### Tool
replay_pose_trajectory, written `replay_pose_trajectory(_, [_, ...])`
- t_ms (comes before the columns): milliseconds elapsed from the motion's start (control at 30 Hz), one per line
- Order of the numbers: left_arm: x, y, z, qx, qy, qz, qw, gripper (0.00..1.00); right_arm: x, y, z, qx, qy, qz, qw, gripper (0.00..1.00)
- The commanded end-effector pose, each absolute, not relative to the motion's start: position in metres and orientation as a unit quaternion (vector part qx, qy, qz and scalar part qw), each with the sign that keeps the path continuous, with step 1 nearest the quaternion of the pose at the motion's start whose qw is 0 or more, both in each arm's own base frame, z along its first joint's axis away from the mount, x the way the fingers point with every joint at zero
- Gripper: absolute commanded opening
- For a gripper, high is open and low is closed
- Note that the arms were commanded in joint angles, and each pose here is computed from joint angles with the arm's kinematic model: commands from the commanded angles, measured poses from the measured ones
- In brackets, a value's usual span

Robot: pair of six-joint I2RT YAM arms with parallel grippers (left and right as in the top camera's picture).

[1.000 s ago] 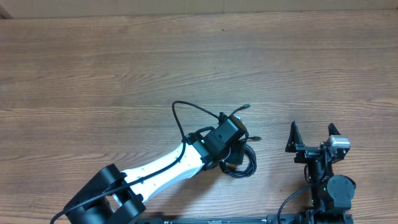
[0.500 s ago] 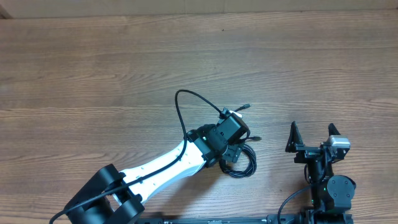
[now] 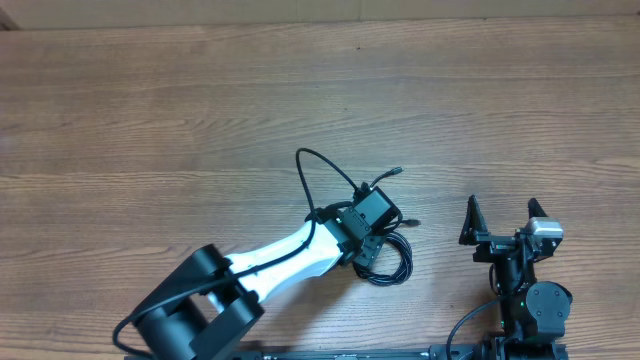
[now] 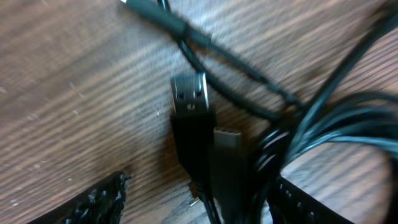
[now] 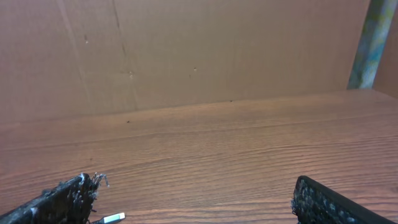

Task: Untangle cables
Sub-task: 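Lower the left gripper and grasp the black cable bundle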

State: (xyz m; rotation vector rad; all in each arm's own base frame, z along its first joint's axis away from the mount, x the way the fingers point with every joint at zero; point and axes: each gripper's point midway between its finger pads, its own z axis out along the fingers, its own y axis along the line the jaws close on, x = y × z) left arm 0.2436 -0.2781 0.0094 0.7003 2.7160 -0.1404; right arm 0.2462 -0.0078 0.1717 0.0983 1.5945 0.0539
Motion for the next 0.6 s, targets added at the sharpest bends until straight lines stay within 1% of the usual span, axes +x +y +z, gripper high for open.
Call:
replay_pose_trajectory(0, [0.246, -0.282, 0.007, 0.265, 0.949, -0.047, 0.163, 0.71, 0.247, -0.006, 0.169, 0.041, 0.715, 0.027, 0.697, 1.0])
replay_pose_trajectory(100, [0.246, -0.282, 0.006, 0.265, 0.949, -0.047, 0.163, 0.58, 0.247, -0.006, 0.169, 0.041, 0.715, 0.027, 0.697, 1.0])
replay_pose_trajectory(167, [0.246, -0.282, 0.006, 0.265, 0.949, -0.047, 0.163, 0.52, 0.247, -0.006, 0.169, 0.041, 0.715, 0.027, 0.697, 1.0])
replay_pose_trajectory(200, [0.247, -0.282, 0.006, 0.265, 0.949, -0.044, 0.165, 0.45, 0.247, -0.006, 0.169, 0.041, 0.715, 0.027, 0.697, 1.0])
replay_pose_trajectory(267, [0.248, -0.28, 0.006, 0.263, 0.949, -0.038, 0.168, 0.29, 0.247, -0.006, 0.169, 0.041, 0.715, 0.027, 0.697, 1.0])
replay_pose_trajectory(300, [0.249, -0.279, 0.006, 0.263, 0.949, -0.035, 0.169, 0.24, 0.247, -0.006, 0.169, 0.041, 0.715, 0.027, 0.697, 1.0])
replay_pose_trajectory(333, [0.249, -0.279, 0.006, 0.263, 0.949, -0.035, 0.169, 0.22, 0.247, -0.006, 0.169, 0.041, 0.715, 0.027, 0.697, 1.0])
replay_pose_trajectory(367, [0.249, -0.279, 0.006, 0.263, 0.949, -0.035, 0.169, 0.18, 0.247, -0.006, 0.169, 0.041, 0.715, 0.027, 0.697, 1.0])
replay_pose_trajectory(433, [0.25, -0.276, 0.006, 0.261, 0.95, -0.028, 0.171, 0.04, 0.247, -0.006, 0.169, 0.041, 0.715, 0.027, 0.697, 1.0])
replay_pose_trajectory(567, [0.259, -0.248, 0.006, 0.198, 0.965, 0.019, 0.172, 0.04, 0.247, -0.006, 0.169, 0.041, 0.715, 0.027, 0.697, 1.0])
